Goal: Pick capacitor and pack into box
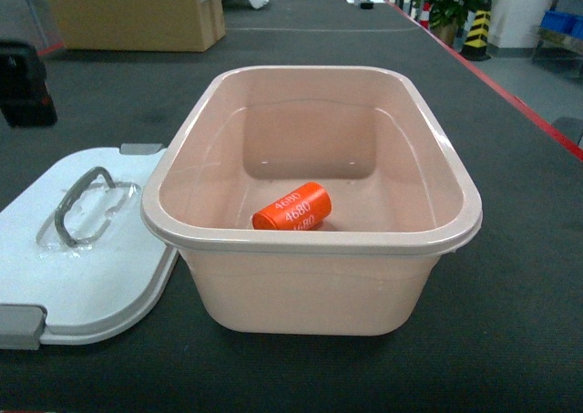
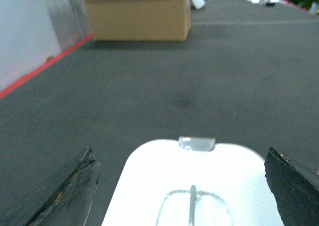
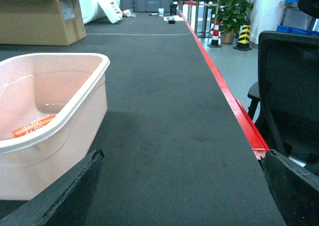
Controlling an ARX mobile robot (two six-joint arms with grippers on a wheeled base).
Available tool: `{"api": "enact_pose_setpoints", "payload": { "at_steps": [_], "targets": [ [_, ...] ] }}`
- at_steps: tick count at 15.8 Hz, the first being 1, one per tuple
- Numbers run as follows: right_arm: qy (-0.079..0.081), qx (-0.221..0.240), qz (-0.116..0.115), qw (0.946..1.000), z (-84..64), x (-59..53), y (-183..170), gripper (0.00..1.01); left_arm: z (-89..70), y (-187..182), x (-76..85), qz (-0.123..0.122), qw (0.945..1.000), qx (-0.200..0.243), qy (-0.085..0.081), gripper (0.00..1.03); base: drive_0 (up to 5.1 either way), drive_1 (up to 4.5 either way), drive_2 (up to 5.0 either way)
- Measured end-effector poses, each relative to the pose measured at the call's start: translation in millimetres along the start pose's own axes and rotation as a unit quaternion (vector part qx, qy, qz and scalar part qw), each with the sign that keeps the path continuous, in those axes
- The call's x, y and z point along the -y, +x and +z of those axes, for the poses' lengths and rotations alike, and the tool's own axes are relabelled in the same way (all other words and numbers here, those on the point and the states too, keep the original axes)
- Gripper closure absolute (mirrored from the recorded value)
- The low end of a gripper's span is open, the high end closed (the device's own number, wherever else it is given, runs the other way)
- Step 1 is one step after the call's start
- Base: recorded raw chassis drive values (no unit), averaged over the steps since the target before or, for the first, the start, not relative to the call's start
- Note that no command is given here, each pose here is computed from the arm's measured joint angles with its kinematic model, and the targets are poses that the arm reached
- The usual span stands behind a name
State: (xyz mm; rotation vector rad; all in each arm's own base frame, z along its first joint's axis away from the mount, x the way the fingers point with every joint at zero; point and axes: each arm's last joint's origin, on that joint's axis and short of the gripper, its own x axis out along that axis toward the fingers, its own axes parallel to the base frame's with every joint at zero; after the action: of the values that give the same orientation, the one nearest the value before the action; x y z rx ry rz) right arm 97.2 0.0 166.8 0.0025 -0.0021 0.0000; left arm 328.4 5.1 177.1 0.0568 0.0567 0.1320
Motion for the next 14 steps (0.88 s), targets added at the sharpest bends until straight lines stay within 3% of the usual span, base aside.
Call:
{"api": "enact_pose_setpoints", "payload": {
  "at_steps": [4,6,7,11,12,14],
  "targets": [
    [0.0,0.0,0.0,1.0,0.0,0.0,0.0,0.03,-89.2,36.2,5.0,-0.033,0.9947,-0.097,0.012,0.05,0.0,0.0,0.0],
    [0.0,0.0,0.0,1.0,0.0,0.0,0.0,0.03,-119.4,44.8,8.0,-0.038,0.9909,-0.128,0.02,0.05,0.0,0.0,0.0],
    [0.0,0.0,0.0,1.0,0.0,0.0,0.0,0.03,-125.5,44.9,7.6,-0.037,0.99,-0.134,0.023,0.09,0.0,0.0,0.0],
    [0.0,0.0,0.0,1.0,0.0,0.0,0.0,0.03,-123.8,48.2,-0.1,-0.029,0.9912,-0.129,0.01,0.55,0.0,0.0,0.0],
    [0.0,0.0,0.0,1.0,0.0,0.0,0.0,0.03,6.5,35.6,-15.8,0.015,0.9987,-0.034,-0.034,1.01,0.0,0.0,0.0],
    [0.0,0.0,0.0,1.0,0.0,0.0,0.0,0.03,51.1,21.2,-5.2,0.012,0.9987,0.0,-0.05,1.01,0.0,0.0,0.0]
  ]
}}
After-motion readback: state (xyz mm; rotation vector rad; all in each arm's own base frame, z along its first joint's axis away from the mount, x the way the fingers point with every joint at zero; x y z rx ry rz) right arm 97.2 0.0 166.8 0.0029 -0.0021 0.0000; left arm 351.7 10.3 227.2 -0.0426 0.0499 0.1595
